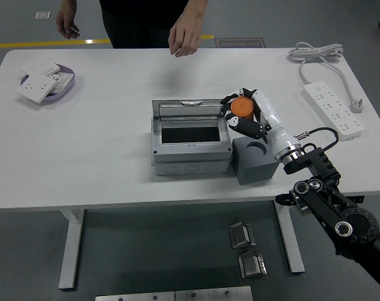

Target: Pick up the cylinder from the cube,place it in the box,flap close box

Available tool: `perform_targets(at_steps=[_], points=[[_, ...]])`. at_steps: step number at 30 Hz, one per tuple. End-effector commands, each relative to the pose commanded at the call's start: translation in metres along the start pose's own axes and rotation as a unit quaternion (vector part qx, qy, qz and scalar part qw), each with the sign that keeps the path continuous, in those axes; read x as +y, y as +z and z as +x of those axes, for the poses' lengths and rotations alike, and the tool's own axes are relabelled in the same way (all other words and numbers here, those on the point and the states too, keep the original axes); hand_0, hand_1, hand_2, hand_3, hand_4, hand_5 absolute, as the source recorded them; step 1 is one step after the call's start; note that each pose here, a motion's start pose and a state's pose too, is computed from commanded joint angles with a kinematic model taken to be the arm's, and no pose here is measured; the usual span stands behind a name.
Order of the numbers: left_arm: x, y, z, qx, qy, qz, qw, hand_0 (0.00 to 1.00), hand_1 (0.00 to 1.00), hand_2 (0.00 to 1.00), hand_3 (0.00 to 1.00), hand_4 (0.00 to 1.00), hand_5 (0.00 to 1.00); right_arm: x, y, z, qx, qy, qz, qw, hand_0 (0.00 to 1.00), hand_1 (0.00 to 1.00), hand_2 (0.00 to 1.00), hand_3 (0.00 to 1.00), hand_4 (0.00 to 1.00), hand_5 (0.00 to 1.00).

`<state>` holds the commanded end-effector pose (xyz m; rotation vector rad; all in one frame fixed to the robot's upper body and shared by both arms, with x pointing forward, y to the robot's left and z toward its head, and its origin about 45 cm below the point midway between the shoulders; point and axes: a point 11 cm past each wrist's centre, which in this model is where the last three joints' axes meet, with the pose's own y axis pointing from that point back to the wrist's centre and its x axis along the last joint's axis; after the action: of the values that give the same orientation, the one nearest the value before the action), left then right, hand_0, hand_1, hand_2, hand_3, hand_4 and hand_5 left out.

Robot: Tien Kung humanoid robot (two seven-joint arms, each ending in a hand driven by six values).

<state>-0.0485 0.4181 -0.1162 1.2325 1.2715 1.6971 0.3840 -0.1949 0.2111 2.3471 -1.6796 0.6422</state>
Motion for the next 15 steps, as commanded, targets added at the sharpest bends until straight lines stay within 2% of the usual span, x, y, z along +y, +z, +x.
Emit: perform_targets(at_steps=[1,6,7,10,12,13,15], points=[[0.000,0.000,0.000,0.000,0.000,0.000,1.000,0.588,0.629,0.614,0.622,0.670,0.187,-0.004,-0.004,-0.006,0.016,-0.007,0.003,1.000,0.187,0.294,0.370,0.279,0.006,0.002],[0.000,0.000,0.003,0.000,0.003,0.001,1.000,0.588,0.629,0.614,0.622,0.670,0.187,-0.020,-0.018,-0.044,0.106,-0.059,0.007,0.993,0.187,0.294,0.370,0.279,0.006,0.002],[0.000,0.001,0.003,0.000,0.003,0.001,1.000,0.588,0.630,0.615,0.622,0.672,0.193,-0.022,-0.020,-0.050,0.122,-0.068,0.007,0.990,0.089,0.225,0.356,0.269,0.002,0.002],[0.000,0.001,0.004,0.000,0.005,0.001,1.000,0.588,0.630,0.615,0.622,0.672,0.193,-0.030,-0.022,-0.071,0.183,-0.102,0.004,0.978,0.089,0.225,0.356,0.269,0.002,0.002],[0.000,0.002,0.005,0.000,0.005,0.001,1.000,0.588,0.630,0.615,0.622,0.672,0.193,-0.034,-0.023,-0.079,0.216,-0.116,0.003,0.969,0.089,0.225,0.356,0.269,0.002,0.002],[0.000,0.002,0.005,0.000,0.005,0.001,1.000,0.588,0.630,0.615,0.622,0.677,0.201,-0.036,-0.024,-0.082,0.232,-0.122,0.004,0.965,0.036,0.194,0.350,0.262,0.002,0.002],[0.000,0.003,0.005,0.000,0.006,0.000,1.000,0.588,0.630,0.615,0.622,0.677,0.201,-0.040,-0.026,-0.088,0.266,-0.131,0.008,0.955,0.036,0.194,0.350,0.262,0.002,0.002]])
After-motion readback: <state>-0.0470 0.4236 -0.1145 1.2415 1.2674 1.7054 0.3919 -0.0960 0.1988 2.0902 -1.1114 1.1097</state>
